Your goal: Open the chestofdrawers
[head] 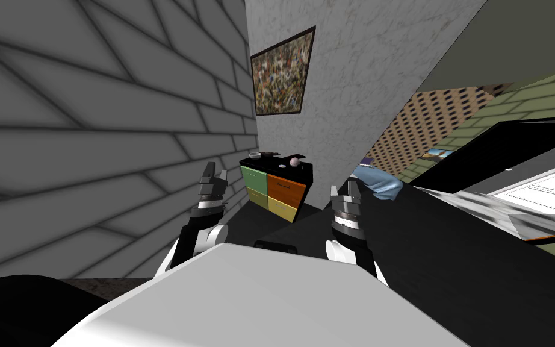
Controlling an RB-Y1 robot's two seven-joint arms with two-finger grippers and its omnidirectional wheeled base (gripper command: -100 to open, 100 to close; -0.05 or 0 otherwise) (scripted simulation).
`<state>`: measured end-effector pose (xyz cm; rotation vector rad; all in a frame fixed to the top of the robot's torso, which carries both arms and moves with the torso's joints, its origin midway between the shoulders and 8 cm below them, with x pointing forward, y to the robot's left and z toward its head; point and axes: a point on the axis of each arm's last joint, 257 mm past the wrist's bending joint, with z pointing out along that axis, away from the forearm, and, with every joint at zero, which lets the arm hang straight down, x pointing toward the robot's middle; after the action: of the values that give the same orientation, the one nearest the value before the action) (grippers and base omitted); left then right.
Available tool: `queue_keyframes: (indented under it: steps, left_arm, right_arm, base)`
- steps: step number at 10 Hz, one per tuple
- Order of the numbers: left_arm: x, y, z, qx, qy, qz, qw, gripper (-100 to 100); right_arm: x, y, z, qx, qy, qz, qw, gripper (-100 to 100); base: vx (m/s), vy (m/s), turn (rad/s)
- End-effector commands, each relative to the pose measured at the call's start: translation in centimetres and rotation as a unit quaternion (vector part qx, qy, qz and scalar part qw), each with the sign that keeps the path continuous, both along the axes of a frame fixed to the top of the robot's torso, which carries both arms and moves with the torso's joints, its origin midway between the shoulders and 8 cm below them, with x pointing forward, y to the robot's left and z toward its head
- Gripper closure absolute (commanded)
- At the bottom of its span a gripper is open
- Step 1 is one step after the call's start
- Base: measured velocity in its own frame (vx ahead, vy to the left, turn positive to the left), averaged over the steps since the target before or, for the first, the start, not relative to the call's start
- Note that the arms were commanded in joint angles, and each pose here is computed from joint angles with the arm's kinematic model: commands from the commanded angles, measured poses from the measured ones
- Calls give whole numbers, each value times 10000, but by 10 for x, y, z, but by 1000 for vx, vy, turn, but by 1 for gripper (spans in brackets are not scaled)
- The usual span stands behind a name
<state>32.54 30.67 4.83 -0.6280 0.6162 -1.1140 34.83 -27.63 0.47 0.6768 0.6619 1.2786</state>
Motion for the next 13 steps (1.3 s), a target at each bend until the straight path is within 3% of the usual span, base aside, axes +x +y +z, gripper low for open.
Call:
queue_keyframes:
  steps: [1, 9, 10, 13]
  left_arm:
    - [0, 0, 0, 0, 0, 0, 10000, 0]
    - [0, 0, 0, 1, -2, 0, 10000, 0]
    - [2, -4, -2, 149, 38, -69, 9999, -100]
    - [8, -13, -11, 468, 132, -186, 9986, -100]
  right_arm:
    - [0, 0, 0, 0, 0, 0, 10000, 0]
    - [0, 0, 0, 0, -2, 0, 10000, 0]
    - [0, 0, 0, 0, -2, 0, 10000, 0]
    - [0, 0, 0, 0, 2, 0, 10000, 0]
  base:
    - [0, 0, 0]
    - [0, 0, 0]
    - [13, -5, -10]
    - [32, -13, -20]
